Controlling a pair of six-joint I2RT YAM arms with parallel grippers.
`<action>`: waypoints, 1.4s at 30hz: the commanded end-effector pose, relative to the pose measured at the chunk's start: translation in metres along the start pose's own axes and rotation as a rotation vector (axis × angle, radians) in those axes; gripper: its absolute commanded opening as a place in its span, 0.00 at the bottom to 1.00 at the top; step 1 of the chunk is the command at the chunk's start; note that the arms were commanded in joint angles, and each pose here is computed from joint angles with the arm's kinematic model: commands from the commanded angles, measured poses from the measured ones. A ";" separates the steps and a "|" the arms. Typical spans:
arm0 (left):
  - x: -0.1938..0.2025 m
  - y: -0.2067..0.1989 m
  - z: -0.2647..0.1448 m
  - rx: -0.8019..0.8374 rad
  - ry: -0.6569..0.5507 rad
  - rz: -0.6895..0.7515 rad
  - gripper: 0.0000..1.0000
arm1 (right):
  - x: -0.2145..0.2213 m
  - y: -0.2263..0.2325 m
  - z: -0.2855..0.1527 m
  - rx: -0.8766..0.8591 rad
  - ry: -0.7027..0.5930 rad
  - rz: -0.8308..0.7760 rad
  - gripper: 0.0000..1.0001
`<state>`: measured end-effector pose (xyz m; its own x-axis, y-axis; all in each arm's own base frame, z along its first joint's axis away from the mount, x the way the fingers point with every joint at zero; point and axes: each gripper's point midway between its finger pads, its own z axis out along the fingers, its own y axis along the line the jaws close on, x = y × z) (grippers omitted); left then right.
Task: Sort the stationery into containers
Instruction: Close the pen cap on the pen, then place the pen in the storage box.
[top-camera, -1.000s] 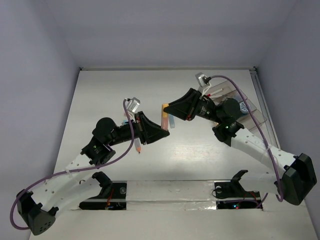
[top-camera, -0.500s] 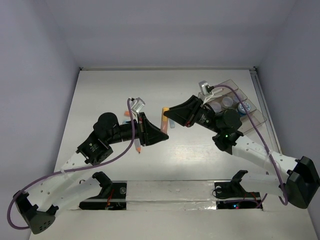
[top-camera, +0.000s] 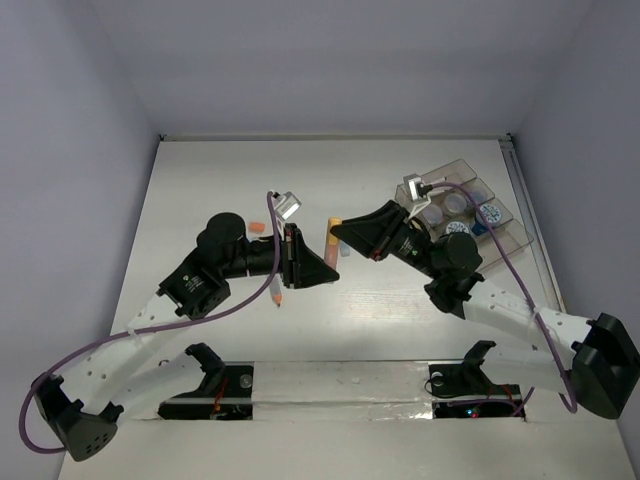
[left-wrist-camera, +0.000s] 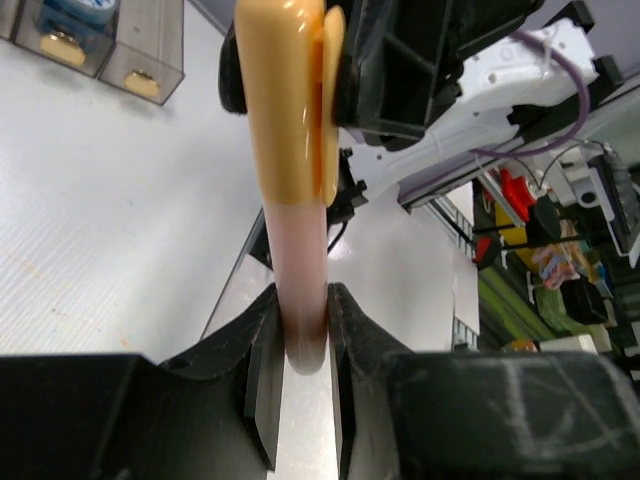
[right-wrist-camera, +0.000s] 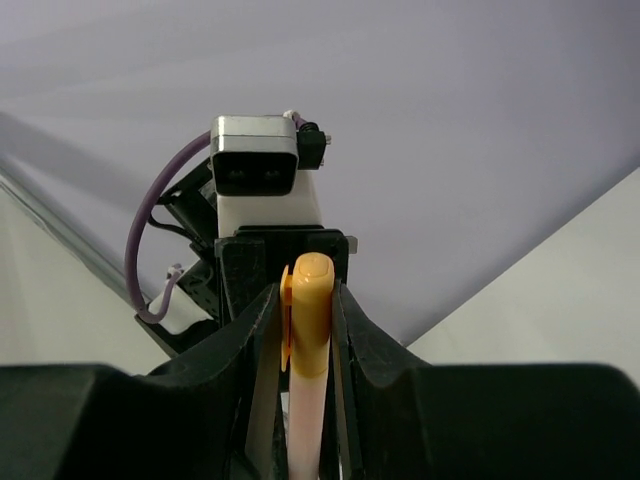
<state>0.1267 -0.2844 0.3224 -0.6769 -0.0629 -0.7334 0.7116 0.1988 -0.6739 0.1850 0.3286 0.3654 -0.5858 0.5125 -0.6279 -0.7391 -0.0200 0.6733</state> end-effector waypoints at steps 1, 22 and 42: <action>-0.154 -0.148 -0.068 0.312 -0.607 0.478 0.00 | 0.163 -0.056 -0.083 0.209 0.600 0.256 0.00; -0.112 -0.074 -0.035 0.303 -0.458 0.280 0.02 | 0.117 -0.057 -0.057 0.265 0.374 0.201 0.00; -0.045 0.024 -0.060 -0.206 -0.307 0.366 0.99 | -0.122 -0.149 -0.086 0.671 -0.282 0.009 0.00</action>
<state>0.1569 -0.2306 0.3446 -0.3664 -0.2759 -0.8886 0.8198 0.3559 -0.4486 0.3315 0.2327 0.3062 -0.4962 0.6863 -0.5318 -0.3724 0.3851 0.8444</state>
